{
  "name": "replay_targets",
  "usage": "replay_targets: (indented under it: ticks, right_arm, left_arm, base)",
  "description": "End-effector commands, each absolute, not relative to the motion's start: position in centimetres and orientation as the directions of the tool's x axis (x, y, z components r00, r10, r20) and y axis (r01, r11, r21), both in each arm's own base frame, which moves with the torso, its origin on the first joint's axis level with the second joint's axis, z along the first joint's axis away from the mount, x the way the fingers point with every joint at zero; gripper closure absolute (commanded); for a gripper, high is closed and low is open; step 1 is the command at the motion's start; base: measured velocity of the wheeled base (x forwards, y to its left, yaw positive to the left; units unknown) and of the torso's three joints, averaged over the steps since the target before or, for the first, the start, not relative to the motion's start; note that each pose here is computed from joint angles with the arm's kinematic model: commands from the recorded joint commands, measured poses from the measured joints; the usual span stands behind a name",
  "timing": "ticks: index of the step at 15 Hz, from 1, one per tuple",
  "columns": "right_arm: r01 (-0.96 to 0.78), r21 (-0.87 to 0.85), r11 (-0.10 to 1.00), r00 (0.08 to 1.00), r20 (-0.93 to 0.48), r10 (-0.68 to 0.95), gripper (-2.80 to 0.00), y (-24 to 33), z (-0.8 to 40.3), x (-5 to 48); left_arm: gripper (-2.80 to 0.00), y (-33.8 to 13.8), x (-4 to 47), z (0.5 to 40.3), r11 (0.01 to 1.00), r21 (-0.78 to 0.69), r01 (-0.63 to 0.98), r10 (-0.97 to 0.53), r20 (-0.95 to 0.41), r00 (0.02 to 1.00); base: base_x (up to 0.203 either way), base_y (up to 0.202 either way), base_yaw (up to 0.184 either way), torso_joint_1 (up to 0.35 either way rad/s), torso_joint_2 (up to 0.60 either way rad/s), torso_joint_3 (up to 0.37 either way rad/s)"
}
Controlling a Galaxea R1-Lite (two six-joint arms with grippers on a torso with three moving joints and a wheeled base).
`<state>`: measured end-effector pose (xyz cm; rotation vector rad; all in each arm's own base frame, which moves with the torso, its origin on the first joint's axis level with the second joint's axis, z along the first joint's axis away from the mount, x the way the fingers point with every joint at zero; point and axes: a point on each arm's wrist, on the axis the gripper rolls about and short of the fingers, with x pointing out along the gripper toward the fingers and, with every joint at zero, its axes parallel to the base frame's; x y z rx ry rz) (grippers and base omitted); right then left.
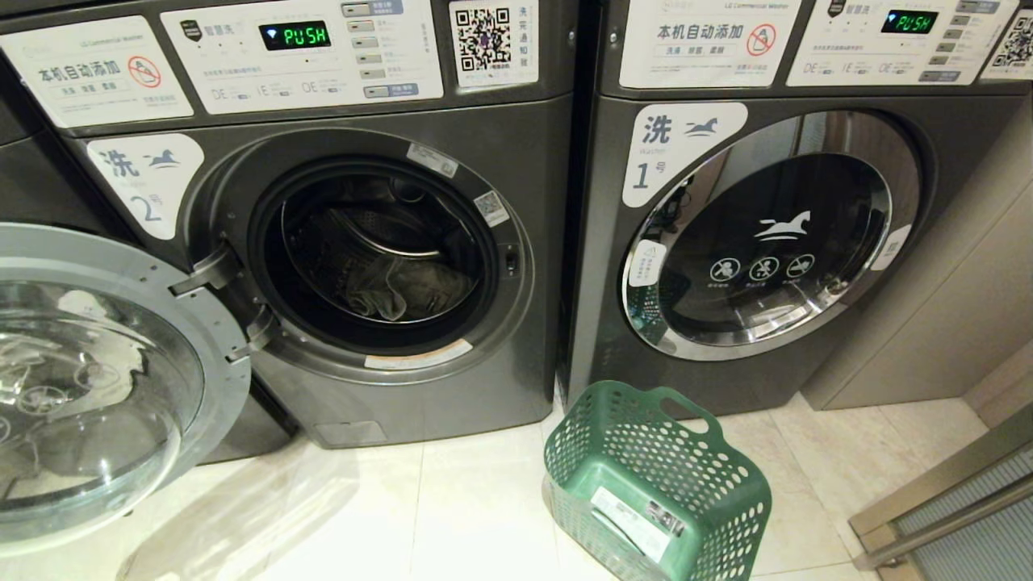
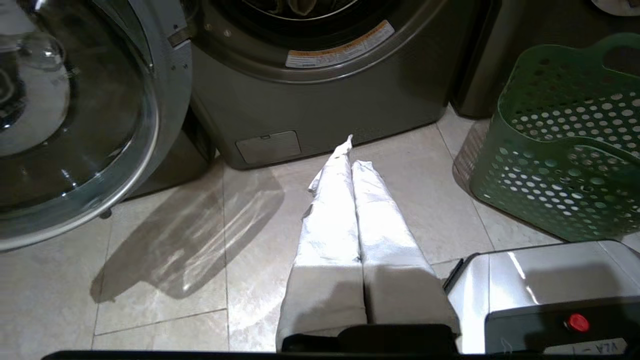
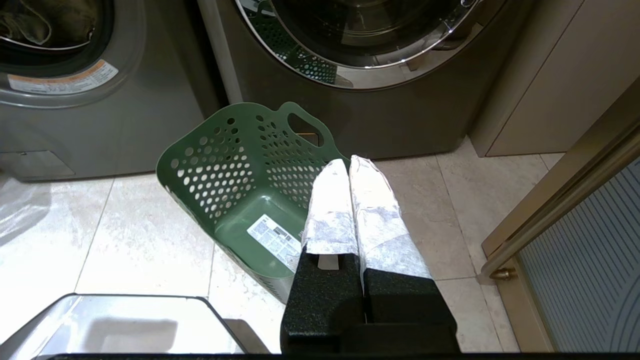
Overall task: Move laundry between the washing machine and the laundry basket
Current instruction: Pick a cloth and place it into the basket
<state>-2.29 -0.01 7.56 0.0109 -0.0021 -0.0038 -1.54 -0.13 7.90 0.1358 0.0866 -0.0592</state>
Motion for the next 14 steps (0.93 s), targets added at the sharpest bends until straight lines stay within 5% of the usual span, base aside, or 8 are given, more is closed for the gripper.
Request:
replay_targets:
  ticks: [1,14]
  right_arm:
    - [0.003,0.011,1.0,1.0,0.003,-0.003,0.0,-0.01,7.56,-2.29]
    - [0.005,0.011,1.0,1.0,0.003,-0.005,0.0,-0.01,7.56,-2.29]
  left_arm:
    - [0.0,-0.1,-2.29,7.34,0.989,0.144,0.036,-0.034,-0.014,0.999]
    - [0.0,-0.02,-2.29,7.31,0.999,0.038,0.0,0.0,-0.017,1.0]
  base:
    - [0.0,0.0,0.0,0.0,0.0,0.0]
    - [0.0,0.0,0.0,0.0,0.0,0.0]
